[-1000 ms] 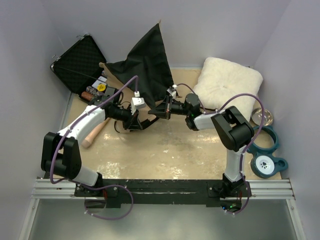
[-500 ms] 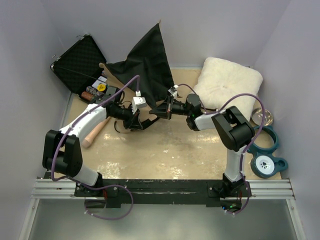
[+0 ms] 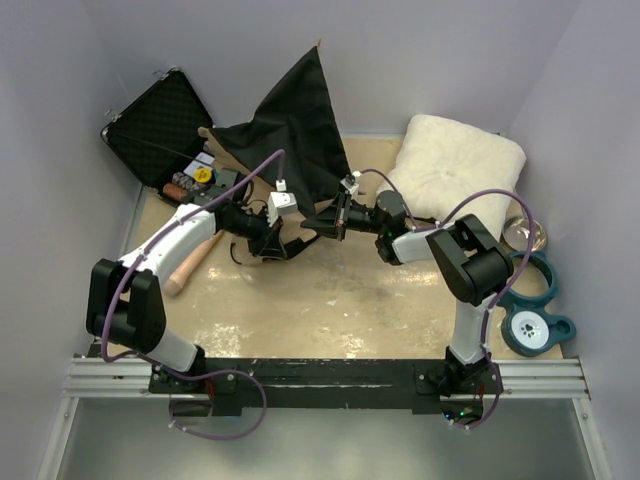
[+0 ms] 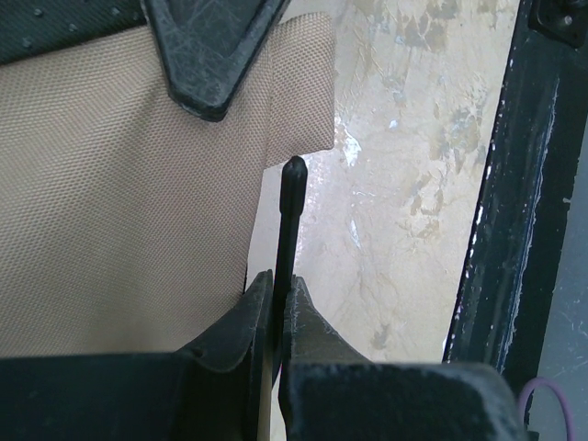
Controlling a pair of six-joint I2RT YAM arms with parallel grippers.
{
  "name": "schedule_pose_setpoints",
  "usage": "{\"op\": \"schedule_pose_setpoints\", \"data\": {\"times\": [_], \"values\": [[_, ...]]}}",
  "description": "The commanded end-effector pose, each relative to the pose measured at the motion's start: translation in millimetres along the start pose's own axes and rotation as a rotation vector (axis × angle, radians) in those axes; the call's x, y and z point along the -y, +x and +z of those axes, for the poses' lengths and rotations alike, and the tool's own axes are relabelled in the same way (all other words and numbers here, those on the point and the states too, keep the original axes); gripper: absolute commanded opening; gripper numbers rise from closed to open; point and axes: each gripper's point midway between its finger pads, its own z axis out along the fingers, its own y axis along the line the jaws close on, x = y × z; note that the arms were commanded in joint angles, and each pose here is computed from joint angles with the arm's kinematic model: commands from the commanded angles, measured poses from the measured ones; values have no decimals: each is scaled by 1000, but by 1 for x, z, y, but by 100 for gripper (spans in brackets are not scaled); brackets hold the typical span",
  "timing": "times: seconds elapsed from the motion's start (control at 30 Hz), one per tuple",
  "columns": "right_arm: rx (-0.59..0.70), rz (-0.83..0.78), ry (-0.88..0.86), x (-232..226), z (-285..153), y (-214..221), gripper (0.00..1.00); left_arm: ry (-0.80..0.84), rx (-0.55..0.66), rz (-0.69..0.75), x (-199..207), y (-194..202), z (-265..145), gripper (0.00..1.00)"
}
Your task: Set up the pet tent
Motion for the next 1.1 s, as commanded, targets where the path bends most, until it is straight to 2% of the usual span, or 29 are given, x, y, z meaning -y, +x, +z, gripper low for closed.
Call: {"op": "schedule_pose_setpoints", "data": {"times": [0.0, 0.2, 0.57, 1.07], "values": [[57, -348, -325, -115, -29, -5, 0, -223, -359, -180, -28, 94, -22, 0], [58, -352, -332, -119, -29, -6, 0, -244, -391, -166, -29, 106, -23, 0], [47, -353, -315, -110, -33, 5, 0, -234, -341, -185, -32, 84, -23, 0], [17, -336, -318, -103, -17, 17, 0, -210, -294, -187, -28, 63, -18, 0]]}}
